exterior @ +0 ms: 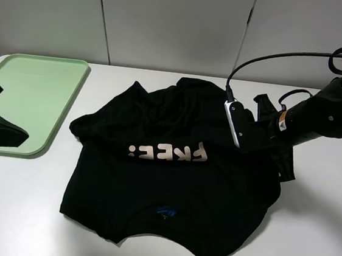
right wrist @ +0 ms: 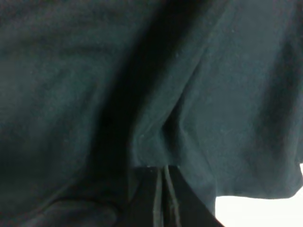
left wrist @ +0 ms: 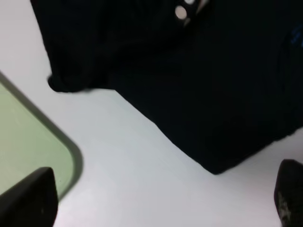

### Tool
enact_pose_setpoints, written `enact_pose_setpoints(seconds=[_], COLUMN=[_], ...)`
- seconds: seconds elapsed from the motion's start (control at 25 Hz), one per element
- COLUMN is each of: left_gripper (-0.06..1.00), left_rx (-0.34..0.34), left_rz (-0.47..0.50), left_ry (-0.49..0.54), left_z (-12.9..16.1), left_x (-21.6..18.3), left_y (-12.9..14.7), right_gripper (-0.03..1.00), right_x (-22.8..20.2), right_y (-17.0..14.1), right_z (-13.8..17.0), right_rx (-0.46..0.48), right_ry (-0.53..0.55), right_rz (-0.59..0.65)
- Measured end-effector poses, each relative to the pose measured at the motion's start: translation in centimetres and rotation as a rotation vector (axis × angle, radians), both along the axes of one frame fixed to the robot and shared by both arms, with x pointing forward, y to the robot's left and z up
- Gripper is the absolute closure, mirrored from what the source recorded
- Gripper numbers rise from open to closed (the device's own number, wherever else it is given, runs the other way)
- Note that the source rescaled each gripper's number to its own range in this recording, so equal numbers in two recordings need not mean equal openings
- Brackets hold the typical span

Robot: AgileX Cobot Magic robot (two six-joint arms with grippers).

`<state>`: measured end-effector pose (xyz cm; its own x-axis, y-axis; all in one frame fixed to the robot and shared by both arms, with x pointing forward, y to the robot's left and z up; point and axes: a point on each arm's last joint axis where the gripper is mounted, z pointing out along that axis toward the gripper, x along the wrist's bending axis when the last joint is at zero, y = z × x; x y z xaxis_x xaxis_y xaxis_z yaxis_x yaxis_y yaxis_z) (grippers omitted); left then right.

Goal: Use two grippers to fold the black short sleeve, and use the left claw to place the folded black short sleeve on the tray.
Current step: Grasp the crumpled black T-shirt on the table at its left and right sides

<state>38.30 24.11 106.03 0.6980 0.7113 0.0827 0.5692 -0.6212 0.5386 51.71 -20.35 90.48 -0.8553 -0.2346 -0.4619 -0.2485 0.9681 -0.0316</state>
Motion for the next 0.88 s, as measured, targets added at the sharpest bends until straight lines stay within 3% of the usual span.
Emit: enact_pose_setpoints(seconds=[0.16,0.64,0.88], left_gripper=[0.04,0.04,0.04], left_rx=[-0.002,0.073,0.085], left_rz=[0.004,0.014,0.02], left_ry=[-0.05,0.06,0.07], left_z=[-0.4,-6.3,-7.5], left_x=[0.6,7.2,9.6], left_y=[-0.1,-1.6,-2.2], right_gripper=[0.97,0.97,0.97], right_x=[0.0,0.0,0.0], right_y=[0.0,0.0,0.0], right_z=[0.0,0.0,0.0], right_rx=[0.004,0.012,0.016], right_ry=[0.001,0.004,-0.001], right_rz=[-0.007,-0.028,-0.026])
